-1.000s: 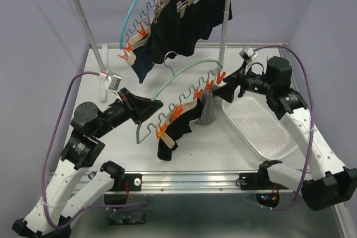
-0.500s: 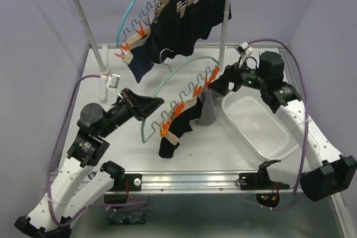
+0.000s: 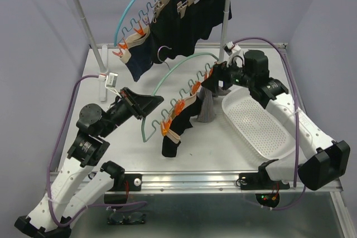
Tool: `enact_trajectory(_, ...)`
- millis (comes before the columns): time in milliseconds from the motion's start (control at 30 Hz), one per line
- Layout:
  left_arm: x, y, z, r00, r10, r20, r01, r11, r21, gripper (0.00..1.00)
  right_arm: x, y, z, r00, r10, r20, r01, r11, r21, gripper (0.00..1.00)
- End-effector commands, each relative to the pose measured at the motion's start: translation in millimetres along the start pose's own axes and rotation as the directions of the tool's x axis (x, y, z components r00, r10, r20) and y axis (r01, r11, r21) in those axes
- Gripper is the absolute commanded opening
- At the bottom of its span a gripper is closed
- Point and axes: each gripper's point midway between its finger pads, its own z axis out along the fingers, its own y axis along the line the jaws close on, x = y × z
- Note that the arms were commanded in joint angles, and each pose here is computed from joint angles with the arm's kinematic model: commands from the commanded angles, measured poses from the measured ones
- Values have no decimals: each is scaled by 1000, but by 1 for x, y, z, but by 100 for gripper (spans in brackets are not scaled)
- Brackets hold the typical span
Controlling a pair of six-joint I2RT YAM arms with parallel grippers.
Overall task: Remove the underwear clipped to the hanger
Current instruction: Remove the underwear from the hanger.
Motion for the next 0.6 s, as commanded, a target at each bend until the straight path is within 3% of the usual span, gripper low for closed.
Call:
enact_trajectory(0,-23,-36,-4,994,32,101,-46,989,138,0,-43,7,-2,991,-87,98,83,996,45,81)
enact_trajectory(567,-22,-37,-2,995,20,100,-36,987,159,0,-40,-10,14,992,-100,83,89,989,122,72)
